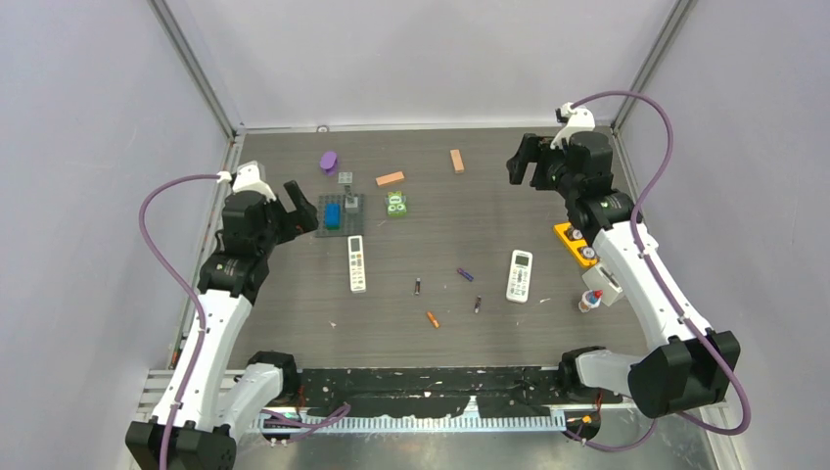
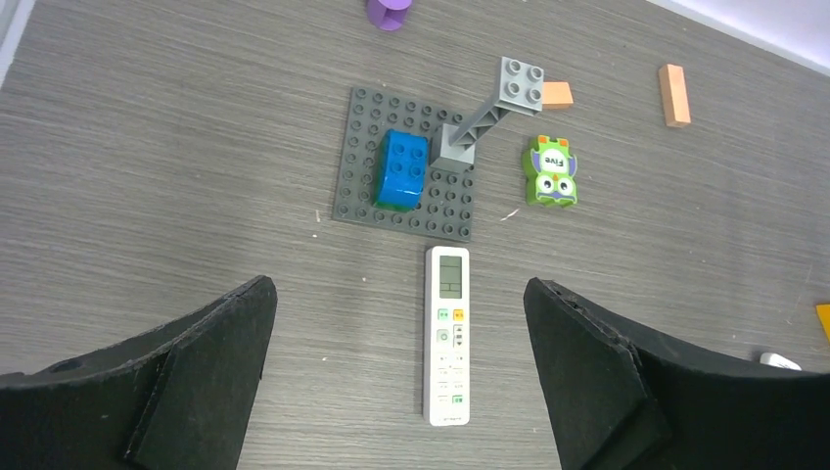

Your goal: Load the batteries into the remote control

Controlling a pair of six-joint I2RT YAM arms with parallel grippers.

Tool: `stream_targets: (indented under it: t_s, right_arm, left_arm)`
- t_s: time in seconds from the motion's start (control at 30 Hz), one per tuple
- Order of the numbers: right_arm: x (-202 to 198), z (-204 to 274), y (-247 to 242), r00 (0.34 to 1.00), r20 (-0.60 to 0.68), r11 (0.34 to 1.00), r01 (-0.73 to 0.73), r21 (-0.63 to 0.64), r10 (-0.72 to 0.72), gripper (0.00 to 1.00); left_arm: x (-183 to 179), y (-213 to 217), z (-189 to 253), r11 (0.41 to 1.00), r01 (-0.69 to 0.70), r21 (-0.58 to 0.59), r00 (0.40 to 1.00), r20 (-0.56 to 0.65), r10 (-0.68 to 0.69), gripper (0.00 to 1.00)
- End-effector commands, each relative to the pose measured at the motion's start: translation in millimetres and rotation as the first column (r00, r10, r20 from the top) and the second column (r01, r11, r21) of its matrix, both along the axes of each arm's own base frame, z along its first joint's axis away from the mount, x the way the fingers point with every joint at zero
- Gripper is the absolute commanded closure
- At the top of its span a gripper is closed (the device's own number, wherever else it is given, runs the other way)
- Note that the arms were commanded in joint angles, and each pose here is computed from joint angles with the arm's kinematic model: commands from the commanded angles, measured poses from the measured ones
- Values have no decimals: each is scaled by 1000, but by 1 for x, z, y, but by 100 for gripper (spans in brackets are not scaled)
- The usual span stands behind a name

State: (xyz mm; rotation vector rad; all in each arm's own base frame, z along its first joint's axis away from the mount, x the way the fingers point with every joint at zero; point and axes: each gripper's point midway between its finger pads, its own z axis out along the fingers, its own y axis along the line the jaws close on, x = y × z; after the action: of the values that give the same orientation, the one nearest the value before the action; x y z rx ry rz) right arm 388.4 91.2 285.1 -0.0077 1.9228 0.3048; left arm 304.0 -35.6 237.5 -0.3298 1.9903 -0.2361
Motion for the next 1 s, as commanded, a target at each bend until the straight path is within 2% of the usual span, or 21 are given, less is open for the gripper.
stream_targets:
  t_s: [0.0, 0.1, 0.13, 0.27, 0.37, 0.47, 0.63, 0.73, 0.83, 0.97]
  right_arm:
    - [2, -1, -1, 999, -11, 998, 43, 40, -43, 8]
    - [-1, -5, 4, 999, -30, 998, 21, 54, -19, 0]
    - [-3, -7, 5, 999, -37, 998, 17, 60, -15, 4]
    - [-7, -15, 13, 999, -49, 995, -8, 100, 13, 5]
    - [-11, -22, 18, 998, -59, 992, -19, 123, 27, 5]
    - [-18, -37, 29, 993, -104, 994, -46, 102, 56, 5]
    - [-28, -71, 46, 974, -216, 997, -54, 57, 66, 4]
    - [-34, -87, 58, 967, -251, 998, -42, 39, 50, 2]
    - [-42, -100, 73, 957, -289, 998, -22, 55, 37, 2]
    - [-49, -120, 77, 939, -342, 1000, 20, 16, -13, 2]
  left_arm:
    - [3, 12, 22, 998, -48, 38, 998, 47, 46, 0]
    - [2, 2, 25, 1000, 12, 19, 999, 37, -13, 0]
    - [2, -4, 25, 999, 44, -2, 998, 36, -44, 0]
    - [-3, -38, 12, 973, 208, -104, 977, -22, -211, 1]
    - [-5, -53, -9, 952, 243, -187, 966, -44, -255, 0]
    - [-11, -62, -42, 943, 234, -237, 955, -127, -269, 0]
    - [-23, -80, -96, 954, 236, -185, 912, -297, -283, 2]
    - [-21, -98, -119, 949, 264, -171, 887, -344, -308, 5]
    - [-14, -104, -145, 963, 248, -109, 867, -419, -270, 7]
    - [-1, -104, -165, 977, 208, -53, 869, -448, -210, 10]
